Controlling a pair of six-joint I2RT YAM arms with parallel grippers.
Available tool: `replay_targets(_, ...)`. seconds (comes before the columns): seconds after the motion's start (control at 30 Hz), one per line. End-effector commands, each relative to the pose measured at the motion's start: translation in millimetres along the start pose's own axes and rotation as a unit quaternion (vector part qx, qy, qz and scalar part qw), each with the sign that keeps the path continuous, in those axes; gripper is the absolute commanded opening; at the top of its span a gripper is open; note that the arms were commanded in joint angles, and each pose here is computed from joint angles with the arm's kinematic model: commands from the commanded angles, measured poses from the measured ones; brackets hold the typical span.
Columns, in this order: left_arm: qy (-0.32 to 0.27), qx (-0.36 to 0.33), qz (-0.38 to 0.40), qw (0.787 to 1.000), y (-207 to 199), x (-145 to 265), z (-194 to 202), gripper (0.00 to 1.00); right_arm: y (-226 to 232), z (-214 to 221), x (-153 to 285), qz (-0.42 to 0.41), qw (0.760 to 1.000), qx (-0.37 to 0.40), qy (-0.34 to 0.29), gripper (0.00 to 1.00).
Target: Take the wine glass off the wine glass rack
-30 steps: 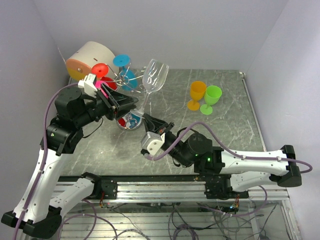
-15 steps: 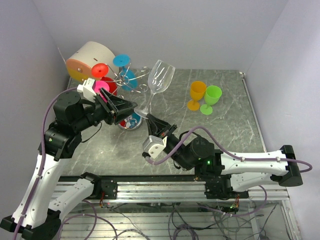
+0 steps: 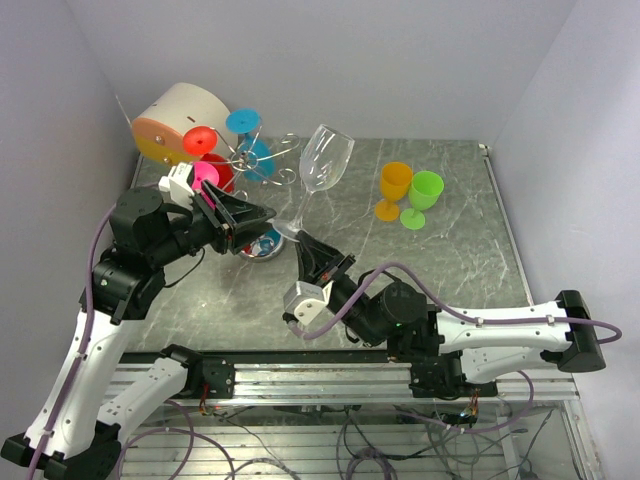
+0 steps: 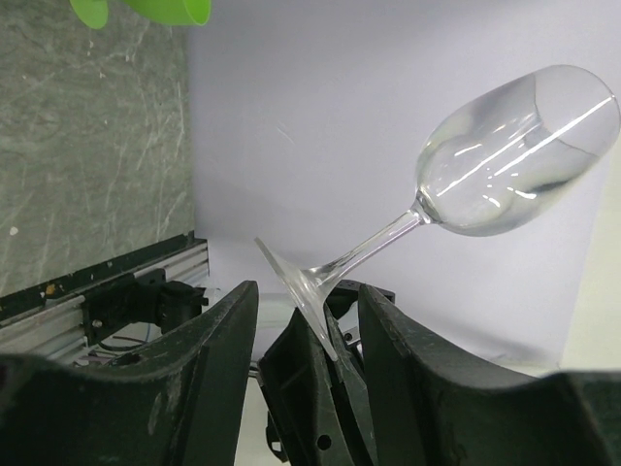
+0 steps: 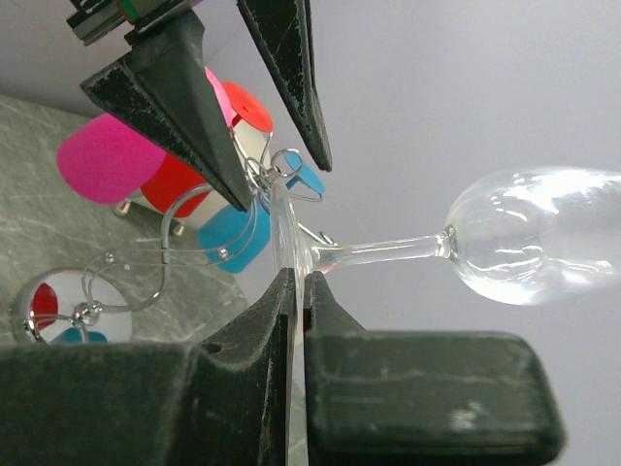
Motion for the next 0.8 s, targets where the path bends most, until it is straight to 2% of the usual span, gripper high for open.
replay_targets(0.0,0.042,0.013,0.024,0.999,-7.4,5.4,8.3,0.57,-7.2,-6.1,-2.9,0.036,0.999,-0.005,-0.017,0.00)
replay_targets(0.33,0.054,0.032,0.034,0.997,-0.7,5.1,10.2,0.54,2.4,-12.3,-12.9,0.038,0.999,0.003,-0.030,0.00)
replay_targets(0.4,0.056,0.031,0.035,0.997,0.6,4.2,9.9,0.49,4.6,-13.0,-14.5,0.035,0.999,0.002,-0.032,0.00)
replay_targets(0.47,0.056,0.031,0.039,0.997,1.3,4.1,9.9,0.26,6.2,-12.6,-14.3,0.035,0.999,0.003,-0.030,0.00)
replay_targets(0.53,0.057,0.028,0.046,0.997,2.0,4.6,10.4,0.08,7.8,-9.9,-12.7,0.035,0.999,0.002,-0.024,0.00)
replay_targets(0.7,0.046,0.018,0.051,0.997,6.2,4.5,9.6,0.07,2.1,0.9,0.2,0.045,0.999,-0.024,0.001,0.00)
replay_targets(0.77,0.038,0.009,0.052,0.998,7.9,4.9,9.0,0.07,-1.7,6.9,8.3,0.049,0.998,-0.042,0.023,0.06)
Point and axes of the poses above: each gripper's point midway between its finger pads, its own x axis back along the fingers, its own y axis along the line the jaws close on, z = x × y, the point moved 9 cm from there along x, back along the fingers, and after that the axes turned 7 degrees about x, right-handed, at the moved point
